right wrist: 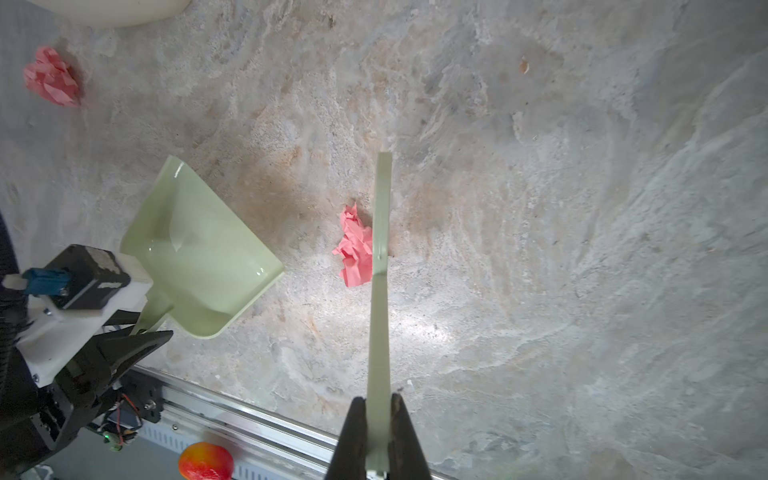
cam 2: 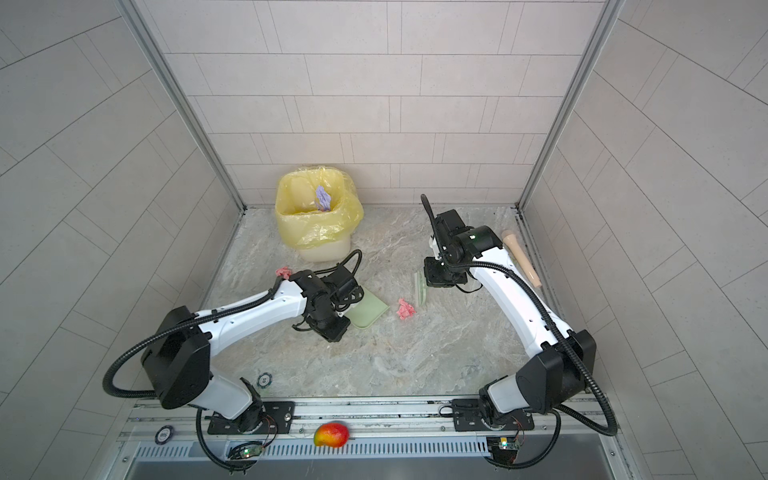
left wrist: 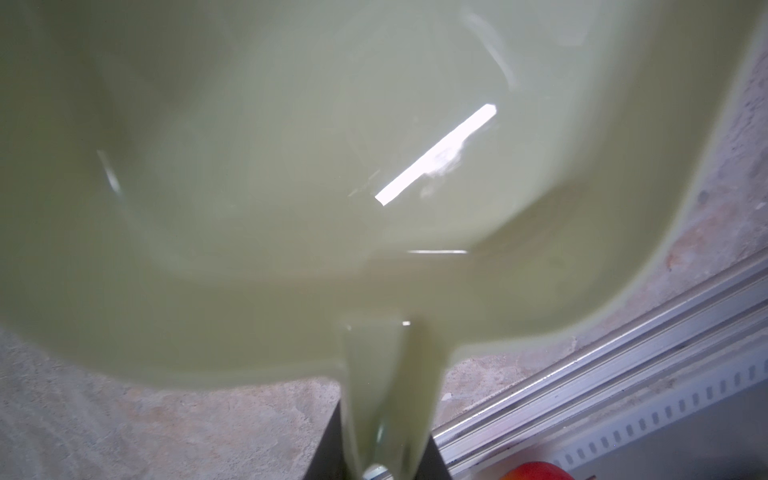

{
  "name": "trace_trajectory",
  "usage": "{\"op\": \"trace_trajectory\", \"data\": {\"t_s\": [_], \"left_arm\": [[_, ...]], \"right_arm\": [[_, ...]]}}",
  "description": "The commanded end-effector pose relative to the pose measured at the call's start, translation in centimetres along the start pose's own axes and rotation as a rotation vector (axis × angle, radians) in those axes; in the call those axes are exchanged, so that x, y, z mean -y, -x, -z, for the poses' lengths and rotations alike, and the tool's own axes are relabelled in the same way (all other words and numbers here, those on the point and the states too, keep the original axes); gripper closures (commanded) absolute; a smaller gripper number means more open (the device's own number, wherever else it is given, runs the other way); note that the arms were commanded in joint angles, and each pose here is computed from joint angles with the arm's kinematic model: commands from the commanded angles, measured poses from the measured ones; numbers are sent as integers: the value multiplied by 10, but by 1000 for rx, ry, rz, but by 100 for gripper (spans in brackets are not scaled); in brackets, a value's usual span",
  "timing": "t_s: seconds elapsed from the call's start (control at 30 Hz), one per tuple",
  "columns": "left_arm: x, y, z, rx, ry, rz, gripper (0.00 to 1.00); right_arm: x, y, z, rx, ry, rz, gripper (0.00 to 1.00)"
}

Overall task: Sweep away the paper scraps from the table
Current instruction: 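Lower the dustpan beside the pink scrap while the right gripper brings the brush behind it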

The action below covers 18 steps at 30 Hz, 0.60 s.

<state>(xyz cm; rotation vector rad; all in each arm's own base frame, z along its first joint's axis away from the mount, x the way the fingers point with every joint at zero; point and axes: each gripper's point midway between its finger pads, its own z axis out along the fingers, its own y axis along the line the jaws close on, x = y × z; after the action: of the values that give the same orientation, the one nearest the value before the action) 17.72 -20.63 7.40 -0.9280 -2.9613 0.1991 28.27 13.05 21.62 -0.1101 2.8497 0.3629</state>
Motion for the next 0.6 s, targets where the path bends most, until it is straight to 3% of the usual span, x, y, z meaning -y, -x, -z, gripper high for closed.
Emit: {"op": "trace_trajectory", "data": {"t_s": [0.0,0.2,0.57], "left_arm": [[11,-6,-1,-46,-25,-48,100],[23,-10,-17,-109,-22,-119,100],[29,-1,-29,-117,-13,-193,100]], "right_arm": [[16,-8,1,-63,-102,93,100],[12,-6,-11,-113,-156,182,100],[5,1,-26,-181,-228,288,100]]}}
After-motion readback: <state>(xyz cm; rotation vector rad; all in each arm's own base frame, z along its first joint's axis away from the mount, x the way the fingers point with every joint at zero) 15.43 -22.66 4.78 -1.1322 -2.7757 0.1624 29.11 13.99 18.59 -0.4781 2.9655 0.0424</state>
